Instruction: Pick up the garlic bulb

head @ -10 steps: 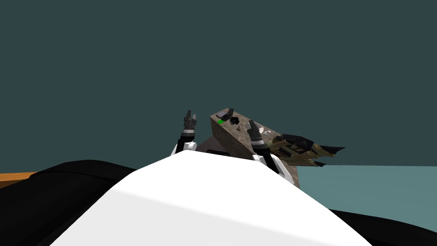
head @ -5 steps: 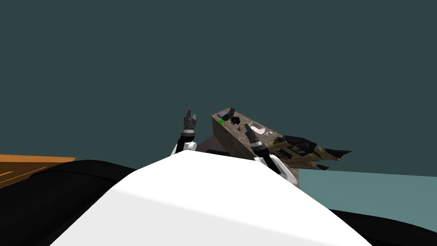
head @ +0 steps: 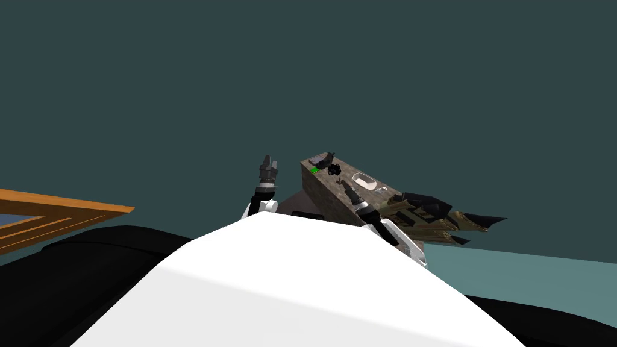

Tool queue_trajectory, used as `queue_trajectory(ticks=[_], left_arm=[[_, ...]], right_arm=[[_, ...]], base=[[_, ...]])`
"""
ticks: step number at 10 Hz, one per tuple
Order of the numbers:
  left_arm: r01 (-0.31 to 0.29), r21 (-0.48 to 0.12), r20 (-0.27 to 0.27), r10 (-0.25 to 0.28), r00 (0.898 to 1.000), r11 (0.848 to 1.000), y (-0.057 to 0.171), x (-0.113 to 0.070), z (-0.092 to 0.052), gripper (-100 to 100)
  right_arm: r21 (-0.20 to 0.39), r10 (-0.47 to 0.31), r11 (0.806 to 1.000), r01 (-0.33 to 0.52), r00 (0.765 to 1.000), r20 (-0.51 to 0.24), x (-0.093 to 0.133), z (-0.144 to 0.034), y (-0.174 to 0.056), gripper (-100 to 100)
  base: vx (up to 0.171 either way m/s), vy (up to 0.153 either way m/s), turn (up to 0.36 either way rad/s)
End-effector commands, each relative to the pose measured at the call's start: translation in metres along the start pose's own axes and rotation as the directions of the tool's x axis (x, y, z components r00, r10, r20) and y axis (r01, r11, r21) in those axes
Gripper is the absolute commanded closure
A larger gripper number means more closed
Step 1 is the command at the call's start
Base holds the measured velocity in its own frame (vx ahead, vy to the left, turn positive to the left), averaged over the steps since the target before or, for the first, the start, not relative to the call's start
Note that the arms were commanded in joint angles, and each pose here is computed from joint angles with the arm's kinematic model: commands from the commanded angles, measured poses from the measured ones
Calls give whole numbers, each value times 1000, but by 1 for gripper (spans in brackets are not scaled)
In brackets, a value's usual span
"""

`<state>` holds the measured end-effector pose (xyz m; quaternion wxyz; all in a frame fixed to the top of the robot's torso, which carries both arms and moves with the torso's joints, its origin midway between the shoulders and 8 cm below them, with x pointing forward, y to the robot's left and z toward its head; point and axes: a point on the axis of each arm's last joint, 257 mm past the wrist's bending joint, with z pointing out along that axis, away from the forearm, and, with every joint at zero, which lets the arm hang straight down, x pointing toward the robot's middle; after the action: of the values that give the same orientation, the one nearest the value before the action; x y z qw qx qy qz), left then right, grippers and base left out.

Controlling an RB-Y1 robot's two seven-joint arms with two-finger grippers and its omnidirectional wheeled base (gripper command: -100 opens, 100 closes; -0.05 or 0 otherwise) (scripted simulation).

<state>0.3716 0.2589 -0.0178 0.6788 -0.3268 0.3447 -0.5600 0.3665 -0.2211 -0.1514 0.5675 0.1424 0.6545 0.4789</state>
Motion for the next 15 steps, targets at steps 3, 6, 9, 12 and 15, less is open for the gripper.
queue_trajectory(ticks=[3, 6, 9, 12, 15], left_arm=[[0, 0, 0, 0, 1000, 1000, 0, 0, 0, 0], [0, 0, 0, 0, 1000, 1000, 0, 0, 0, 0], [0, 0, 0, 0, 1000, 1000, 0, 0, 0, 0], [0, 0, 0, 0, 1000, 1000, 0, 0, 0, 0], [0, 0, 0, 0, 1000, 1000, 0, 0, 0, 0]], right_arm=[[74, -52, 995, 62, 991, -126, 26, -20, -35, -100], [108, -92, 987, 117, 974, -209, 34, -33, -54, -100], [137, -122, 977, 166, 953, -279, 40, -47, -72, -100], [188, -155, 952, 240, 912, -379, 47, -73, -105, -100], [206, -184, 931, 301, 876, -446, 45, -90, -123, -100]], base=[[-38, -14, 130], [-30, -6, 111], [-15, -6, 87], [-8, -6, 152], [-3, -8, 84]])
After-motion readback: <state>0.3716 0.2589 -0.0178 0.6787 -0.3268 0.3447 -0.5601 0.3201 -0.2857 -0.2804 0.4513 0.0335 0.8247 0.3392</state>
